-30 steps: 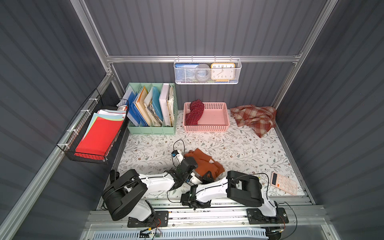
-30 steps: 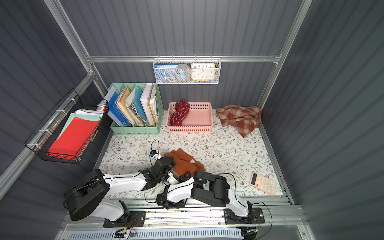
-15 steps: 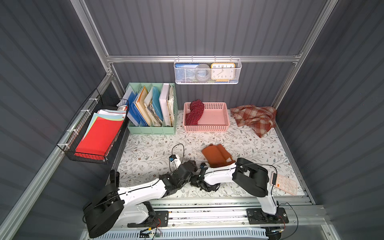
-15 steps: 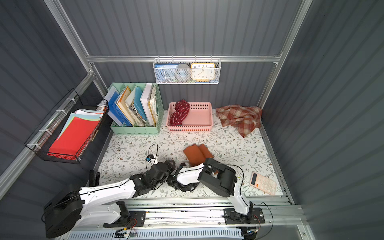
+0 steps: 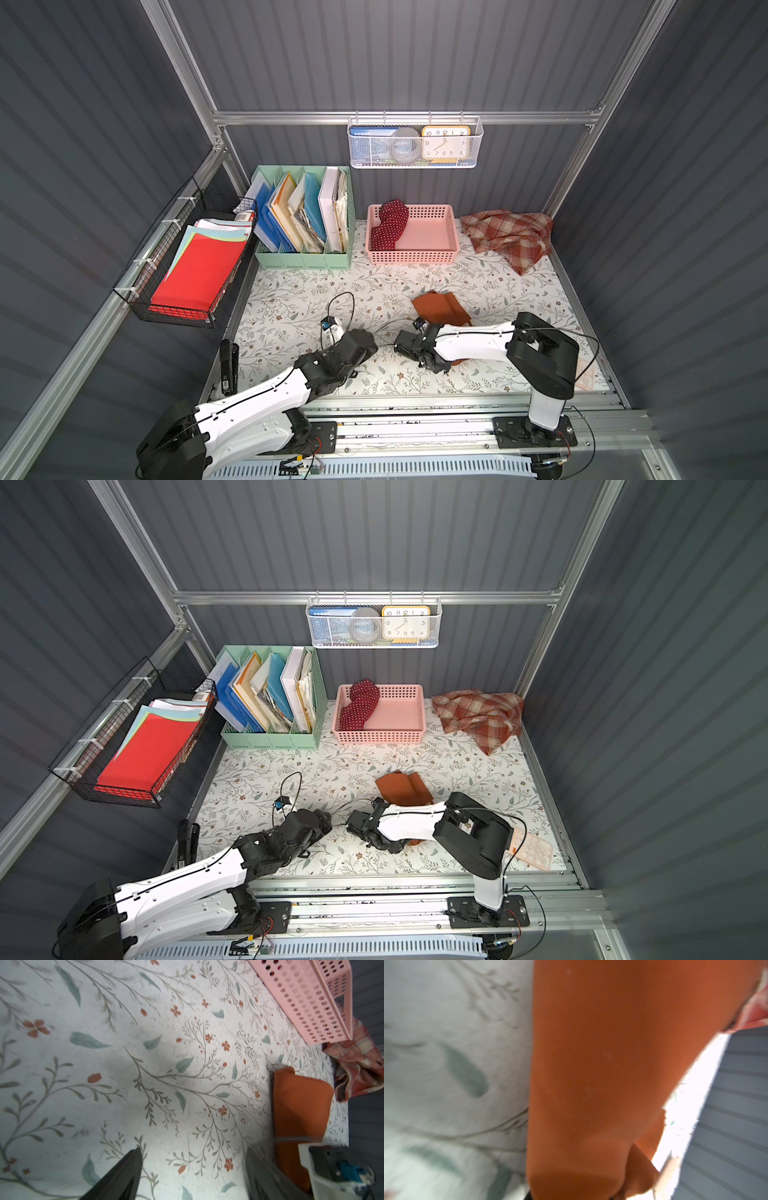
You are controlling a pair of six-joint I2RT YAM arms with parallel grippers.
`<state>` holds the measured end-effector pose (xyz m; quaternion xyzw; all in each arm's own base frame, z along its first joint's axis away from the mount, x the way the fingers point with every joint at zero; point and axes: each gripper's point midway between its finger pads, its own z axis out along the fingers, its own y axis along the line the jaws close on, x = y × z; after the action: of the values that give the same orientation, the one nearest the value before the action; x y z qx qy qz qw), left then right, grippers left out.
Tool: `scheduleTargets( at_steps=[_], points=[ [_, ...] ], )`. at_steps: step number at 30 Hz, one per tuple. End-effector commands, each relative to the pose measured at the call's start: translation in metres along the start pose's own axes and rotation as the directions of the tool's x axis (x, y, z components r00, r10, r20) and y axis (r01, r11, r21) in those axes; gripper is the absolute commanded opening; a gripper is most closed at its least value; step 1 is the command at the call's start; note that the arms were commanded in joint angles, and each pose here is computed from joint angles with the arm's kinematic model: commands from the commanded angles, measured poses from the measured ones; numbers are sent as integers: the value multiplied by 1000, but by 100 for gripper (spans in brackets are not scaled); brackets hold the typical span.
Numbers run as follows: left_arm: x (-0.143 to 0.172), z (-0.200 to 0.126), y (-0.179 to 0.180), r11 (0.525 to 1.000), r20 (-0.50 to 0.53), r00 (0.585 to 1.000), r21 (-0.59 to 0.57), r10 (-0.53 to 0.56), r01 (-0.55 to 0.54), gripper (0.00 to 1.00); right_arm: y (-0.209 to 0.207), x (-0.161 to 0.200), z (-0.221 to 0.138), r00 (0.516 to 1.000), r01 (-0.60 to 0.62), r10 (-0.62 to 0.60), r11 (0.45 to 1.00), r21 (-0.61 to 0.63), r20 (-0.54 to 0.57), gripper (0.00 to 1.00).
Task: Roll up the skirts
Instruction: Roll the skirt at the center of the board.
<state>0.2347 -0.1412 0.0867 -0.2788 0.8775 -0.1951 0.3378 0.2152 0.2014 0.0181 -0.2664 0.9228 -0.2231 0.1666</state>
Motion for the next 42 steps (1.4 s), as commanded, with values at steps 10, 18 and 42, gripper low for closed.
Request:
scheduleTargets(
  at_steps=[10, 18, 42],
  points=[
    [-14, 34, 13, 999, -26, 999, -33, 19, -20, 82, 114, 3, -78, 972, 46, 144, 653, -756, 184, 0],
    [-14, 34, 6, 1000, -35, 999, -9, 8, -8, 82, 99, 8, -81, 955, -186, 285, 371, -910, -80, 0],
    [14, 40, -51, 983, -126, 992, 183, 24, -1, 82, 62, 50, -13, 755, -598, 428, 139, -789, -497, 0]
  ],
)
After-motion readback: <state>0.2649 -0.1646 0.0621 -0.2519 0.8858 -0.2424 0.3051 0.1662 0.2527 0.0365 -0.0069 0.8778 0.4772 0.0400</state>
